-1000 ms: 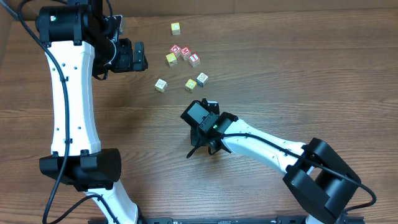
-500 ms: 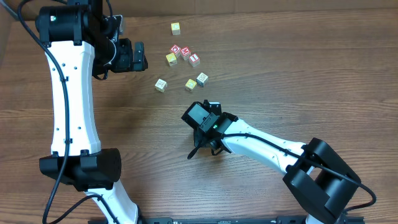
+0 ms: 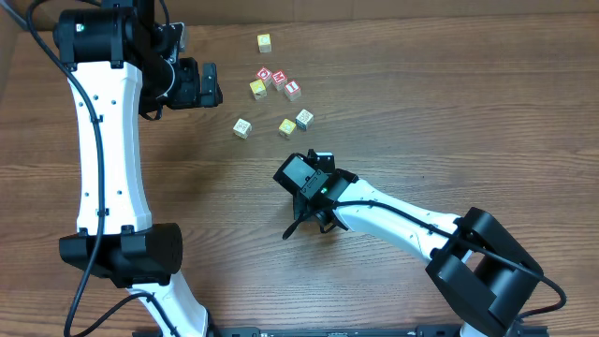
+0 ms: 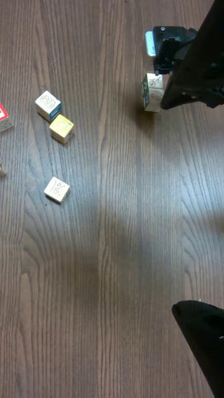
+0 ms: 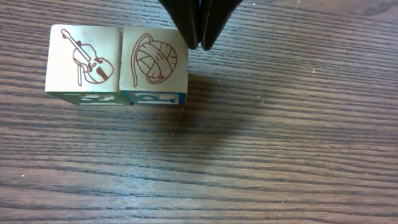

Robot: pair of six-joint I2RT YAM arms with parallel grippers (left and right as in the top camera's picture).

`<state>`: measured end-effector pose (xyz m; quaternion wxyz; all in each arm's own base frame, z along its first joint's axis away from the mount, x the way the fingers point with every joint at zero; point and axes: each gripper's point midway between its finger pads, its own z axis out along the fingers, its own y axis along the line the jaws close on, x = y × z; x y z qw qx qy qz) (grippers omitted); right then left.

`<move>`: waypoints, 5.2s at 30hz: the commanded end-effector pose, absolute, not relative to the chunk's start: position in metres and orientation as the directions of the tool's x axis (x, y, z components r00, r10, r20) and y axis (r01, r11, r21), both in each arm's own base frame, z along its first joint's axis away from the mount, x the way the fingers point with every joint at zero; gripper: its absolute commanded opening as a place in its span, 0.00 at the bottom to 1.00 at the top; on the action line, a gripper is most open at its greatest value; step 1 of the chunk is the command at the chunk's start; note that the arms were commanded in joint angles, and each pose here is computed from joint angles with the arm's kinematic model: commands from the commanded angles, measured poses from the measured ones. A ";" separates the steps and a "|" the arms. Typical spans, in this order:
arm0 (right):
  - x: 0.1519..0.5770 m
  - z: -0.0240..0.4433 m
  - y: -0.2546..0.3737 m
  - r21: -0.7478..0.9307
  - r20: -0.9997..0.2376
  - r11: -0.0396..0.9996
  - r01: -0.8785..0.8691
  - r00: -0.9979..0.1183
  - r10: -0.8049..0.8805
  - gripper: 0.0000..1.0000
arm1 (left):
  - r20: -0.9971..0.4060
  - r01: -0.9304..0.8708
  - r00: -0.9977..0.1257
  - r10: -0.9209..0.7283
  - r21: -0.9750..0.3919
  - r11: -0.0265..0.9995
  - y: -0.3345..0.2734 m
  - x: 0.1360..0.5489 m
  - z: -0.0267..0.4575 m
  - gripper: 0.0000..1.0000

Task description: Flip 5 blocks

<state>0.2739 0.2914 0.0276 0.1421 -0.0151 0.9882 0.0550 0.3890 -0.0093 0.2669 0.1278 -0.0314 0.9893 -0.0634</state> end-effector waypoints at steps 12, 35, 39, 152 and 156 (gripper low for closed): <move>0.283 0.055 0.307 0.144 -0.306 0.984 -0.105 -0.950 -0.057 0.04 | -0.236 -0.033 -0.970 -0.062 -0.125 0.992 -0.011 0.390 0.262 1.00; 0.422 0.150 0.288 0.122 -0.654 0.951 -0.286 -0.743 -0.140 0.72 | -0.236 -0.033 -0.970 -0.062 -0.125 0.992 -0.011 0.390 0.262 1.00; 0.448 0.151 0.279 0.090 -0.704 0.939 -0.333 -0.688 -0.177 0.71 | -0.235 -0.033 -0.970 -0.062 -0.125 0.992 -0.011 0.389 0.262 1.00; 0.272 0.041 0.333 -0.042 -0.323 0.983 -0.176 -0.929 -0.180 0.57 | -0.235 -0.032 -0.970 -0.061 -0.125 0.992 -0.011 0.389 0.262 1.00; 0.271 0.043 0.335 -0.036 -0.323 0.983 -0.181 -0.929 -0.183 0.62 | -0.235 -0.033 -0.970 -0.062 -0.125 0.992 -0.011 0.389 0.262 1.00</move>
